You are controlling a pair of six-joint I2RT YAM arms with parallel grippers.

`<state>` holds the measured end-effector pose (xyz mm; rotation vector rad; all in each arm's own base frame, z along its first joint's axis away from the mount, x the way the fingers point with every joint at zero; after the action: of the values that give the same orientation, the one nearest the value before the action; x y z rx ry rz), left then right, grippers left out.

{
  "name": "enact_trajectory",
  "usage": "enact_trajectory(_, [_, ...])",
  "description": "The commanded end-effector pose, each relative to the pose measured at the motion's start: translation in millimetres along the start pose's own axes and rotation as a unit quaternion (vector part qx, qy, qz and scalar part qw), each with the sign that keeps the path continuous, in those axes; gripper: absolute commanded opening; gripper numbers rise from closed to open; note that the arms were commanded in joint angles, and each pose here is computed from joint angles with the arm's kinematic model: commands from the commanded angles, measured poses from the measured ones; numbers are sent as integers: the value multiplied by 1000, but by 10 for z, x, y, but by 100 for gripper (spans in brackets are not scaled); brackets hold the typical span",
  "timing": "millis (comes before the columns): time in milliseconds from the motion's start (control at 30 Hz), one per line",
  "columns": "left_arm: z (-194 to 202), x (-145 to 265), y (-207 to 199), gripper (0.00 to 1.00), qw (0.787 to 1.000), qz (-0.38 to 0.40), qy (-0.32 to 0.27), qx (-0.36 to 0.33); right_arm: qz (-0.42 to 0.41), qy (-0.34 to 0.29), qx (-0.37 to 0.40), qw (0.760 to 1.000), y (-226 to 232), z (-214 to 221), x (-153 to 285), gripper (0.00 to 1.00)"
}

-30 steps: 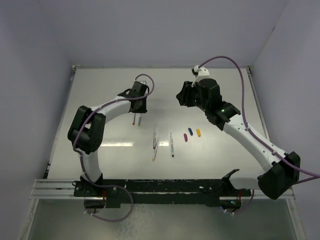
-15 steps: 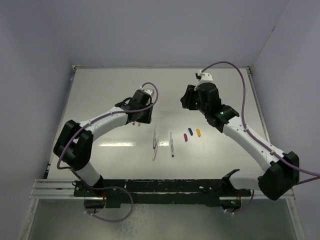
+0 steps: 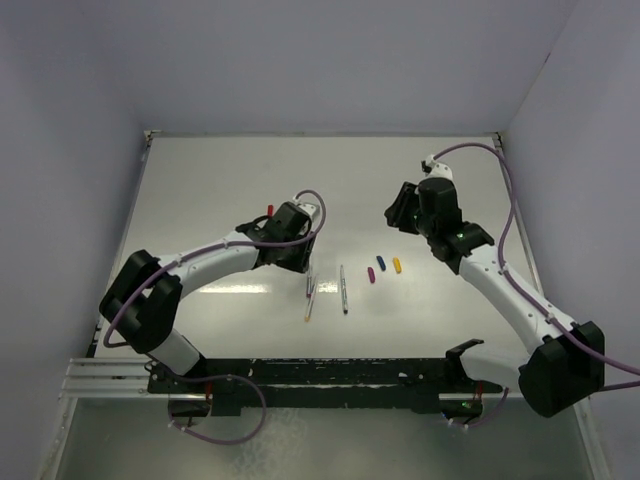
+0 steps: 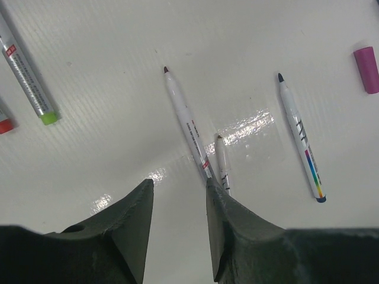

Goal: Insert the pens into the pen caps

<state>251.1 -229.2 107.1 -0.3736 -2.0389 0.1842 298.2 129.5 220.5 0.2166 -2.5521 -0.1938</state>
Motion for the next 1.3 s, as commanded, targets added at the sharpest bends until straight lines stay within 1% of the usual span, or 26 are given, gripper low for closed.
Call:
enact_trajectory(0, [-3, -34, -88, 45, 1000, 19, -6, -1, 6, -27, -4, 1000, -11, -93, 95, 42])
enact_trajectory(267, [-8, -216, -132, 50, 1000, 19, 6, -11, -4, -24, -7, 1000, 0, -38, 113, 41])
enact_trajectory(567, [-36, -338, -153, 51, 1000, 9, 9, -16, -16, -31, -2, 999, 20, -50, 130, 41])
enact_trajectory(733, [18, -366, -128, 52, 1000, 1, 20, -20, -17, -31, -3, 999, 26, -51, 116, 41])
enact_trajectory(1067, [140, -351, 7, 50, 998, -37, 46, -33, -27, -31, -9, 999, 67, -66, 72, 40])
enact_trajectory(1267, [231, -347, 86, 46, 995, -59, 65, -41, -31, -31, -12, 999, 87, -84, 55, 39])
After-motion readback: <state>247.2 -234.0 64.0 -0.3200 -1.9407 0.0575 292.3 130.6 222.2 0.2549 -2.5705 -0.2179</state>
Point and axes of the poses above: each gripper's point midway between its finger pads, its own x axis back along the fingers, its own y axis along the line the jaws close on, z = x × y, the point moved 5 cm from there along x, back along the fingers, and after that the axes turned 13 degrees about x, right-handed, at the moved point
